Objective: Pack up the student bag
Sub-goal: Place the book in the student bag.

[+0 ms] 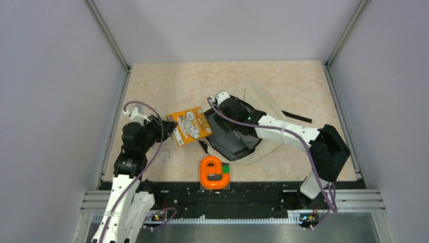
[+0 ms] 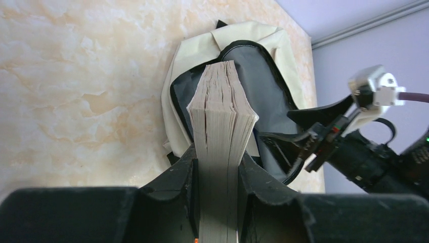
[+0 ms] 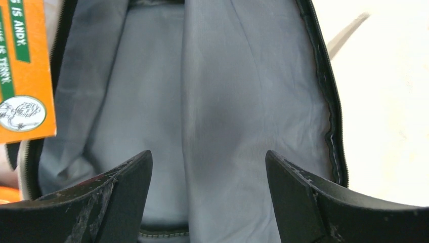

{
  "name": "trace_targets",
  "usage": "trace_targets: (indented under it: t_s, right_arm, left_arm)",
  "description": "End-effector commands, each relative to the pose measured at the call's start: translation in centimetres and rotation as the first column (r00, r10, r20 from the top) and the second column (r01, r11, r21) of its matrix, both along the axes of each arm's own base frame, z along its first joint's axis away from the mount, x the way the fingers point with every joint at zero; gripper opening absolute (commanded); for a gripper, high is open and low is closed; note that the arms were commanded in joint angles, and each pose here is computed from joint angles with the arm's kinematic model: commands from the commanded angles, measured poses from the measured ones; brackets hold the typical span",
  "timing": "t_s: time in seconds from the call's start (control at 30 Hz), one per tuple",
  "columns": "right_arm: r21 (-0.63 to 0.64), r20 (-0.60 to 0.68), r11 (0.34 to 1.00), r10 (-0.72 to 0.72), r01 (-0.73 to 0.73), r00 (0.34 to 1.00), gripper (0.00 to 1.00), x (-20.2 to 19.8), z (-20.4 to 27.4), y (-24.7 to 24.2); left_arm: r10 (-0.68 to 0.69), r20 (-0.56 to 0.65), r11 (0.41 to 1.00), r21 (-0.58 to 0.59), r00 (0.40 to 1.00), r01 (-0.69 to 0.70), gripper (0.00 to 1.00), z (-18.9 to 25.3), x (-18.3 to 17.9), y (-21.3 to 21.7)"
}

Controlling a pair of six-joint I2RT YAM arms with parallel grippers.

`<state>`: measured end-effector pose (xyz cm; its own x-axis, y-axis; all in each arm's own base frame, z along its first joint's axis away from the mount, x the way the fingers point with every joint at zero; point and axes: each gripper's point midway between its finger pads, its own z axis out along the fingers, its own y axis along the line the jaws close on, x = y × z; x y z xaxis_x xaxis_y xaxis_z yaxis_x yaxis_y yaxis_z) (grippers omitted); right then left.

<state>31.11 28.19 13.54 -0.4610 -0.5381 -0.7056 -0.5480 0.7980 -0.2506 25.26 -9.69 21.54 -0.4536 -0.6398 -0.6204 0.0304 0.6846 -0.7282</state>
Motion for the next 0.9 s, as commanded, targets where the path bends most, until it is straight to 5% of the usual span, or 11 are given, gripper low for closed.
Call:
trace_targets:
  t_s: [0.0,0.53,0.87]
  right_arm:
    - [-0.054,0.115,0.998,-0.008,0.014,0.993,0.78,2.5,1.7,2.0]
    - [-0.227,0.062,0.971,-0.059,0.072,0.996,0.59,2.8,-3.0,0.9]
    - [-0.106,0.036,0.991,-0.077,0.080,0.996,0.27,2.7,-0.9,0.9]
  left_arm:
    - [0.017,0.155,0.998,-0.067,0.988,-0.006,0.00,4.2,1.1,-0.2]
    - [0.001,0.148,0.997,-0.077,0.989,0.011,0.00,3.9,1.0,-0.4]
    - [-0.021,0.166,0.996,-0.082,0.986,0.035,0.00,4.8,0.8,-0.7]
